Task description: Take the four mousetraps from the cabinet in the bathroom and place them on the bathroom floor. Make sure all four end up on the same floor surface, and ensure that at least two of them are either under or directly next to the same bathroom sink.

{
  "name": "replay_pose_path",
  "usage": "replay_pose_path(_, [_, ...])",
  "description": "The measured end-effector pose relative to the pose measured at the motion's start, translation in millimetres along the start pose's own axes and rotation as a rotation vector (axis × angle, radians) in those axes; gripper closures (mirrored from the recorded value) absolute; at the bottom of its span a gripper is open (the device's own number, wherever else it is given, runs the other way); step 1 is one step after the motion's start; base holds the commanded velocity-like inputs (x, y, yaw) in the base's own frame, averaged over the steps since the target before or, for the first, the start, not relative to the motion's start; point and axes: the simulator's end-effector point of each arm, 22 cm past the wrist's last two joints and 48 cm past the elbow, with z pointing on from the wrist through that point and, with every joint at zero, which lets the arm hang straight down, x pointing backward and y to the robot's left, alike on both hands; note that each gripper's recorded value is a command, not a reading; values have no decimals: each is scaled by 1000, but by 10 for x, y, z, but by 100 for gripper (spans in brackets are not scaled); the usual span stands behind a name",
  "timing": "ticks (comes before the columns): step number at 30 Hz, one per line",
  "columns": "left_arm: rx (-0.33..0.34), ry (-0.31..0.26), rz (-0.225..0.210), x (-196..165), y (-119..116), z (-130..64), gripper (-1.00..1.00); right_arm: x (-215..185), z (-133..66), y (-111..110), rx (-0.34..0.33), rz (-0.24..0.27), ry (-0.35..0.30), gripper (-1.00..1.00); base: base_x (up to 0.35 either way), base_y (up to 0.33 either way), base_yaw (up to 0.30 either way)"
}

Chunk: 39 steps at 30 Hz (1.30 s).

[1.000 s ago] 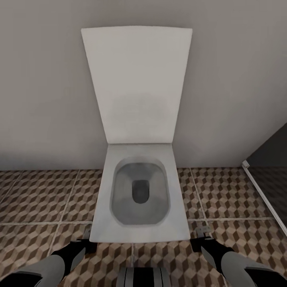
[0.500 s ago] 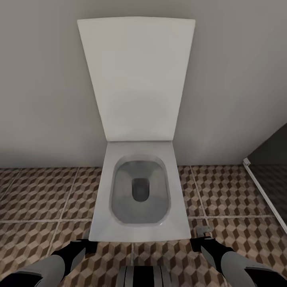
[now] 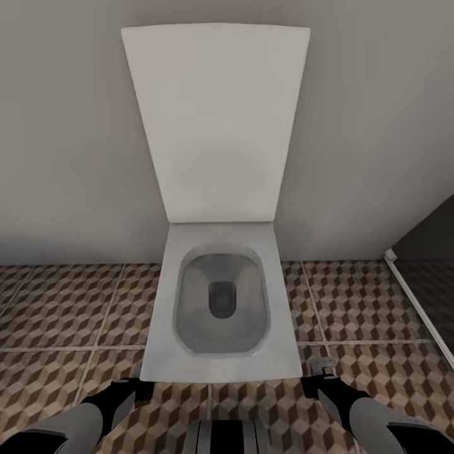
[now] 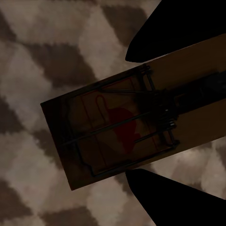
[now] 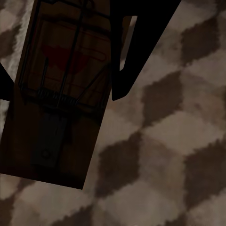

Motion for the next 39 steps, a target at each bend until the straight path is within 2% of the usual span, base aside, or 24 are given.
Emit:
replay_pose_path(10, [1, -2, 2, -9, -8, 0, 100, -27, 0, -1, 1, -1, -11, 100, 0, 0, 0])
replay_pose_path(17, [11, -74, 11, -303, -32, -25, 100, -95, -4, 43, -3, -16, -39, 100, 0, 0, 0])
replay_pose_path(22, [15, -94, 15, -391, -52, -36, 100, -103, -5, 52, -4, -18, -42, 100, 0, 0, 0])
replay_pose_path(39, [20, -70, 15, -307, -39, -26, 100, -108, -7, 95, -9, -27, -45, 100, 0, 0, 0])
